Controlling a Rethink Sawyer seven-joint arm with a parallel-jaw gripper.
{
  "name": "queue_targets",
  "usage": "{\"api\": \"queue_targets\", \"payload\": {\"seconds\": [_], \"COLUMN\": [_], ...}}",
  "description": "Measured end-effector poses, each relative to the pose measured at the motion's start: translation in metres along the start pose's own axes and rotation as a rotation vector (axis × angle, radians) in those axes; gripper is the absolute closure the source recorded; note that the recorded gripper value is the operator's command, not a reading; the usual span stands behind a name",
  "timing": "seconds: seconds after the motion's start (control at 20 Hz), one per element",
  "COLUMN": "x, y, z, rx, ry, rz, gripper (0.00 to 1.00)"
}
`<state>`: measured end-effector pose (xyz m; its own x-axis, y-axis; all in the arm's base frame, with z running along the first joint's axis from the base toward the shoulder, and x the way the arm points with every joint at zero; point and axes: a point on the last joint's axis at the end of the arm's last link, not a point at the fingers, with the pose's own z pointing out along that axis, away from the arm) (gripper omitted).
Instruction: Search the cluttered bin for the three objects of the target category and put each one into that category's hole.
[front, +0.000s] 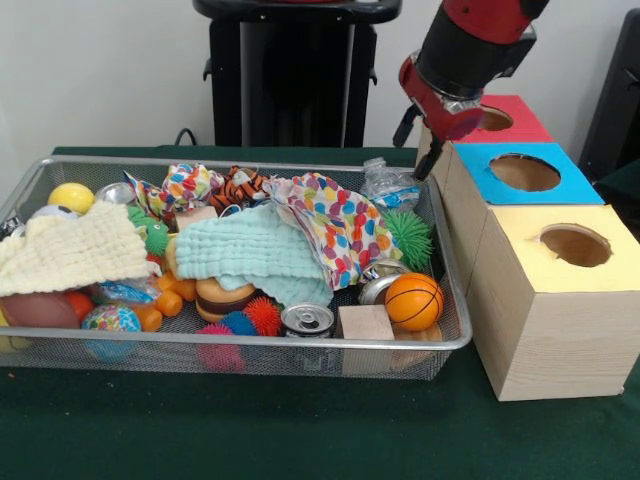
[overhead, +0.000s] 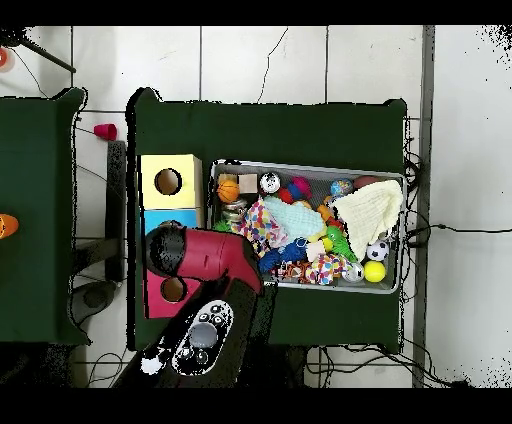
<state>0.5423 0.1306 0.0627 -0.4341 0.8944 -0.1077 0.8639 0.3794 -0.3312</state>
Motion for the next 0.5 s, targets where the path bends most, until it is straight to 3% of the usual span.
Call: {"api": "queue_targets", "payload": {"seconds": [0.5], "x": [-0.028], "y": [-0.032], "z": [0.022], "rx": [0.073], "ry": [-0.016], "rz": [0.045], "gripper": [0.00]}}
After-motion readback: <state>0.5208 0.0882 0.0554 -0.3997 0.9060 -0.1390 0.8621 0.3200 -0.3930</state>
